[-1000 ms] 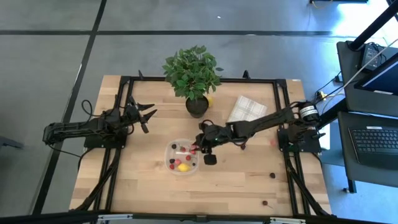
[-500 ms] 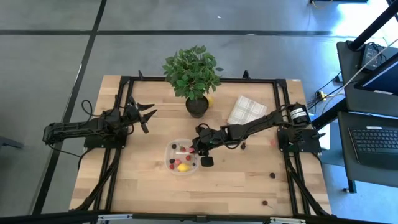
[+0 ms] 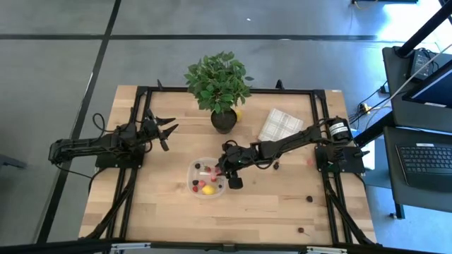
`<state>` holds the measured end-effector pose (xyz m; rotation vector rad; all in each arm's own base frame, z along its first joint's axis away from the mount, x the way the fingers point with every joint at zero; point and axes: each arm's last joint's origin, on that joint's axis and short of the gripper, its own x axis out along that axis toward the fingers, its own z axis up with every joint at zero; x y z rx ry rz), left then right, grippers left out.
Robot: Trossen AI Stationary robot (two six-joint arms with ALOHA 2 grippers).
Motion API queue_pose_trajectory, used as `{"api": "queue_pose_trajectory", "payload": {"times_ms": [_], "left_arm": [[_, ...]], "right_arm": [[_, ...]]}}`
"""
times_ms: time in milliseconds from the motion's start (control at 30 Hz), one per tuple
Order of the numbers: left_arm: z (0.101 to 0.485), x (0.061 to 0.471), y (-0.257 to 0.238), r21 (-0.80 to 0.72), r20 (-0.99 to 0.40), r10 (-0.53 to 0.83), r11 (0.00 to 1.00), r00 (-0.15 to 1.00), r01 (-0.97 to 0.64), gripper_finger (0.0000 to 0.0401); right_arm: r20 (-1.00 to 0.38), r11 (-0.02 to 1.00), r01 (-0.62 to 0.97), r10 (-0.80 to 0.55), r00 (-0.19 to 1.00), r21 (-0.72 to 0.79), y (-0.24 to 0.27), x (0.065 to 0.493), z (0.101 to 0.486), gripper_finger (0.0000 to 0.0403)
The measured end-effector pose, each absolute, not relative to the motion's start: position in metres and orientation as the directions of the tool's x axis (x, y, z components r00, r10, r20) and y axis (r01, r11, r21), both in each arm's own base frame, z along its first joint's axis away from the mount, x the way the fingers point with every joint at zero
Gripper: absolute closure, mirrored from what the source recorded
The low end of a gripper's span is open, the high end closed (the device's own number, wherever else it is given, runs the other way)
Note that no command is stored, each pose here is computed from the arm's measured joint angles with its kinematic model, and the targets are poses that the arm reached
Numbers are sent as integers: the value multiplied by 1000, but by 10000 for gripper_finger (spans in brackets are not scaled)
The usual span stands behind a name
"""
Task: Pick and placing Produce into tupperware
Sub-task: Put the black cherry into the transparent bin
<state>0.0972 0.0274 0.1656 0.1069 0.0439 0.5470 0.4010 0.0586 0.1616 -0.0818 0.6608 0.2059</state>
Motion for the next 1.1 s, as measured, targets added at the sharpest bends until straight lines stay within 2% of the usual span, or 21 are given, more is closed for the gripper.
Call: {"api": "queue_pose_trajectory", "payload": {"times_ms": [267,500,733,867,933,1100], "left_arm": [[165,97,27,114,-13,521,849,853,-517,275],[166,97,27,114,-13,521,849,853,-517,275],[166,97,27,114,-13,521,849,853,-517,275],[166,97,27,114,-13,521,849,853,-517,275],[166,97,27,114,-13,521,848,853,-517,275],[166,97,27,114,-13,521,848,853,-517,275]], "right_arm": [[-619,976,-219,163,768,-15,58,399,165,202],[-663,990,-131,129,737,47,42,379,199,201],[-641,999,-31,45,766,33,2,336,225,201],[-607,994,91,-104,787,-53,-22,304,232,201],[-623,983,169,-173,763,-67,-30,286,227,201],[-661,965,257,-155,734,58,-30,246,209,201]]}}
